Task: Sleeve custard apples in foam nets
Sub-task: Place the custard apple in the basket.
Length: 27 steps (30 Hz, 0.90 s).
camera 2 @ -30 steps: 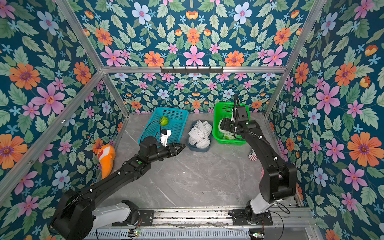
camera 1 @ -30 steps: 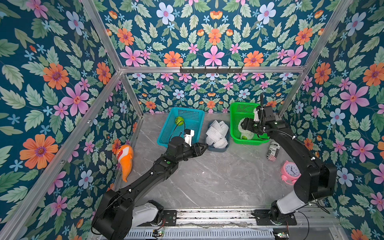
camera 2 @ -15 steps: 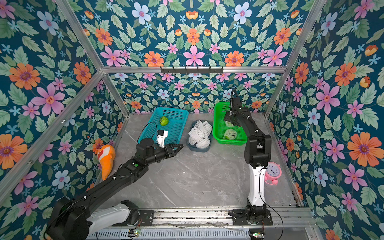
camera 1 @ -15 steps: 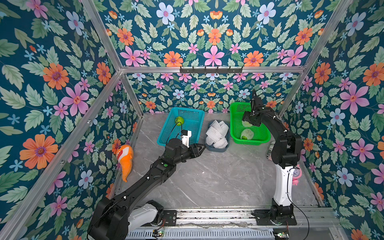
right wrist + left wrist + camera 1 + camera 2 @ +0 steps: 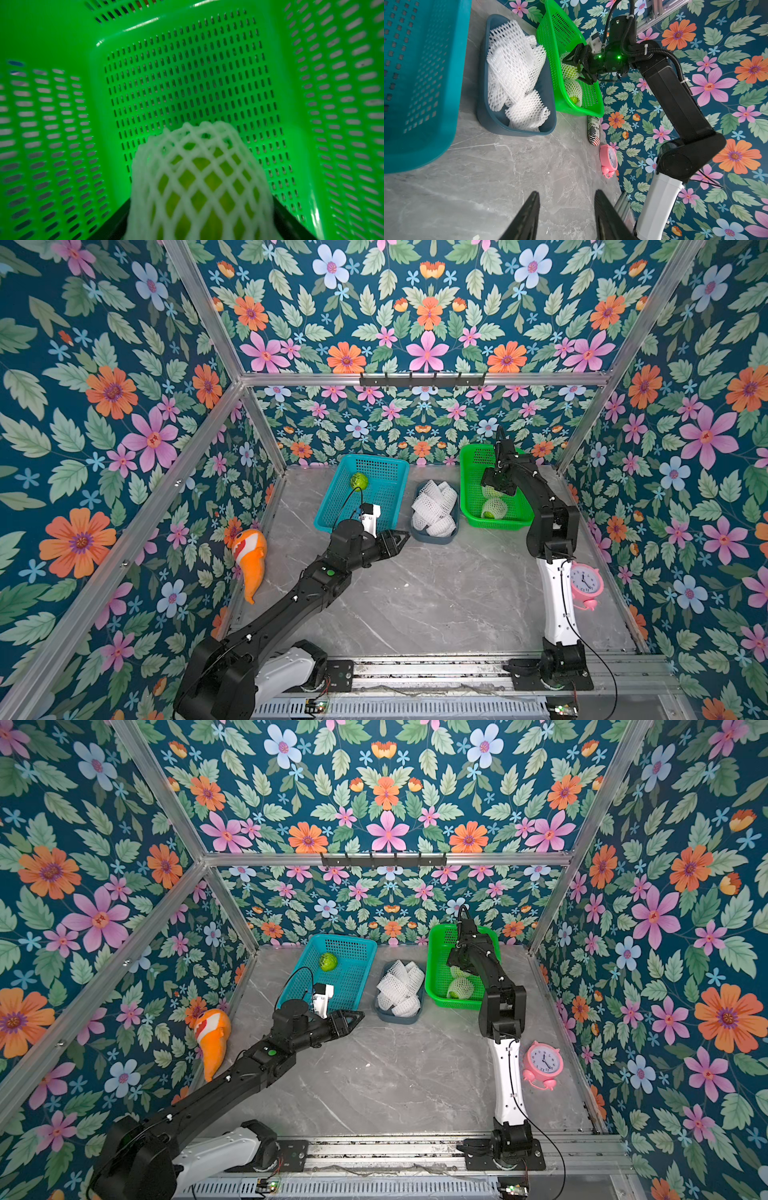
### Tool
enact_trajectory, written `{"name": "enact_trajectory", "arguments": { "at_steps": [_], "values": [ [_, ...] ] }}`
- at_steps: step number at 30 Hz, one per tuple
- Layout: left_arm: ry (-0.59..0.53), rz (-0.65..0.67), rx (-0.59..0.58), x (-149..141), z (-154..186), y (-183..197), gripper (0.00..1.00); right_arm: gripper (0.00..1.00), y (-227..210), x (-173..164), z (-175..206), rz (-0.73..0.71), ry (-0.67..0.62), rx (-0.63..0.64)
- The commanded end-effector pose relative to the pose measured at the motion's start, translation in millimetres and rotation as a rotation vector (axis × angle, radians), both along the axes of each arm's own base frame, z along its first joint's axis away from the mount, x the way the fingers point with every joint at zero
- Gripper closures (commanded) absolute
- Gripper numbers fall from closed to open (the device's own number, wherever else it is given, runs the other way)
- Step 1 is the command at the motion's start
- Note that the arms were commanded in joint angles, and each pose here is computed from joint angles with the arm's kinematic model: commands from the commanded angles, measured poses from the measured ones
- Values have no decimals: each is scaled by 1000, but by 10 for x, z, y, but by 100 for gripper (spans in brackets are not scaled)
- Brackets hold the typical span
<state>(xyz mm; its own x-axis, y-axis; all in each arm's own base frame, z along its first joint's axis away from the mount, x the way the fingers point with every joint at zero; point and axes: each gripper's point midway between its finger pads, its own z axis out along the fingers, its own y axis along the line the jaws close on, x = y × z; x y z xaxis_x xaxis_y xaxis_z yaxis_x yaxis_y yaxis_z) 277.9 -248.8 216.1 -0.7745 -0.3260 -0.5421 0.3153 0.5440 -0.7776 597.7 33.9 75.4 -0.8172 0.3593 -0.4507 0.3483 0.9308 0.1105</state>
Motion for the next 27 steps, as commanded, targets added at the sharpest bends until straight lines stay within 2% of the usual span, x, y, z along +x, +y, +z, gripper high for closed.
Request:
{"name": "enact_trajectory", "arguments": {
  "at_steps": [1, 5, 9, 13, 19, 27],
  "values": [
    [-4, 14, 8, 27, -17, 17, 54, 20, -5, -48, -70, 11, 36, -14],
    [0, 15, 10, 42, -29, 11, 54, 17, -11, -51, -99, 13, 39, -15],
    [5, 17, 14, 58, -53, 6, 54, 7, 7, -57, -103, 21, 40, -7],
    [8, 14, 14, 67, -75, -9, 54, 1, 16, -57, -50, 33, 32, -9],
    [9, 11, 8, 77, -83, -24, 54, 1, -90, -84, 146, 14, 0, -29],
    [-1, 31, 30, 117, -84, 7, 51, 1, -141, -179, 732, 14, -93, -41]
  ]
}}
